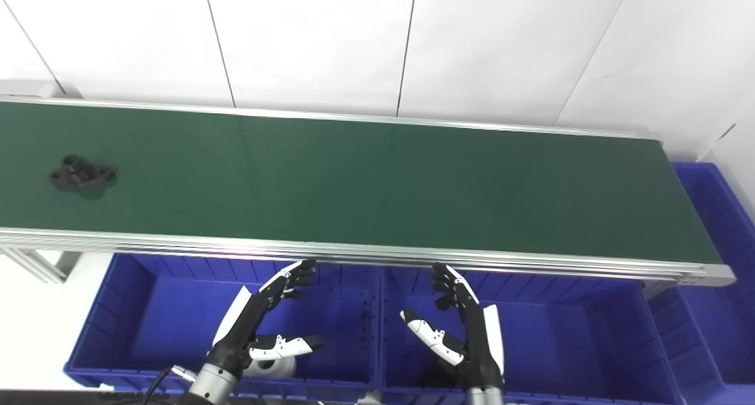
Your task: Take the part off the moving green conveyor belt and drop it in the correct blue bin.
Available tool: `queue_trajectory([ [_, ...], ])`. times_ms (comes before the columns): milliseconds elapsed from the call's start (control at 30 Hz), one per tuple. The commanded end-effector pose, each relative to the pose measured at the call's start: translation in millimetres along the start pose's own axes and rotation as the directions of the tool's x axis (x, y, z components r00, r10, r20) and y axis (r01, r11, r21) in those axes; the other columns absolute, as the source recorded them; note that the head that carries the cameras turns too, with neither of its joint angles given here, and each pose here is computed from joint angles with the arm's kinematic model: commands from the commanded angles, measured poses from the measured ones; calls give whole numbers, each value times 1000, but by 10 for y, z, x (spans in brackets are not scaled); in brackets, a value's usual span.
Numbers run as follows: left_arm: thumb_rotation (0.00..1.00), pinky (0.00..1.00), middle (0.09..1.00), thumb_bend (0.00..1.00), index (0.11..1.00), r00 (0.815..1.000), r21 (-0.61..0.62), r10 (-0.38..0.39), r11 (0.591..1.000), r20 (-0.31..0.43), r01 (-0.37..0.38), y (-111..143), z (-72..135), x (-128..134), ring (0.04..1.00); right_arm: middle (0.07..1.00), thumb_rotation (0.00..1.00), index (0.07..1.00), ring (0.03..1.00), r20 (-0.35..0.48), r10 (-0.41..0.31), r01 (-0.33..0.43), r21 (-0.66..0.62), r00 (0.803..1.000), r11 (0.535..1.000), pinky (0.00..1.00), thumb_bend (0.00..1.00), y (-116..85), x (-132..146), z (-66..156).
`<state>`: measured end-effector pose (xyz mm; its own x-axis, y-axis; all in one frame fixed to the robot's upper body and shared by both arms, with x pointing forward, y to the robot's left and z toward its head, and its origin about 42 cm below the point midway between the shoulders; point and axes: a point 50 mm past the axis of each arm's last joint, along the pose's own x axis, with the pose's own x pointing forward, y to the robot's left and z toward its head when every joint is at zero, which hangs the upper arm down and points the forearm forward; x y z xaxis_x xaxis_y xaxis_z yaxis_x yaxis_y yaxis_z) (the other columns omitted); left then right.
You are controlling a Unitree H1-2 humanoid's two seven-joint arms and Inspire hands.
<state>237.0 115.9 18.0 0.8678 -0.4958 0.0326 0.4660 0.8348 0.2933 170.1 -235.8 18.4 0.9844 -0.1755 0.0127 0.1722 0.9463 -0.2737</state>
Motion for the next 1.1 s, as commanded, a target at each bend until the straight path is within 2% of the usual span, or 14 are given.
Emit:
queue_trajectory([
  [0,457,724,855,683,864,998,-3,9,1000,57,-9,8,99,98,815,791,451,812,770,59,-25,24,11,998,1000,725,723,-22,35,73],
  [900,468,721,855,695,861,999,-6,10,1000,51,-10,-22,87,103,815,782,454,800,767,49,-7,7,-17,999,1000,719,696,-43,32,61],
  [1067,449,735,865,684,869,999,-31,-7,999,43,9,-140,81,108,825,787,465,808,768,53,13,-12,-20,999,1000,713,698,-160,-15,3],
])
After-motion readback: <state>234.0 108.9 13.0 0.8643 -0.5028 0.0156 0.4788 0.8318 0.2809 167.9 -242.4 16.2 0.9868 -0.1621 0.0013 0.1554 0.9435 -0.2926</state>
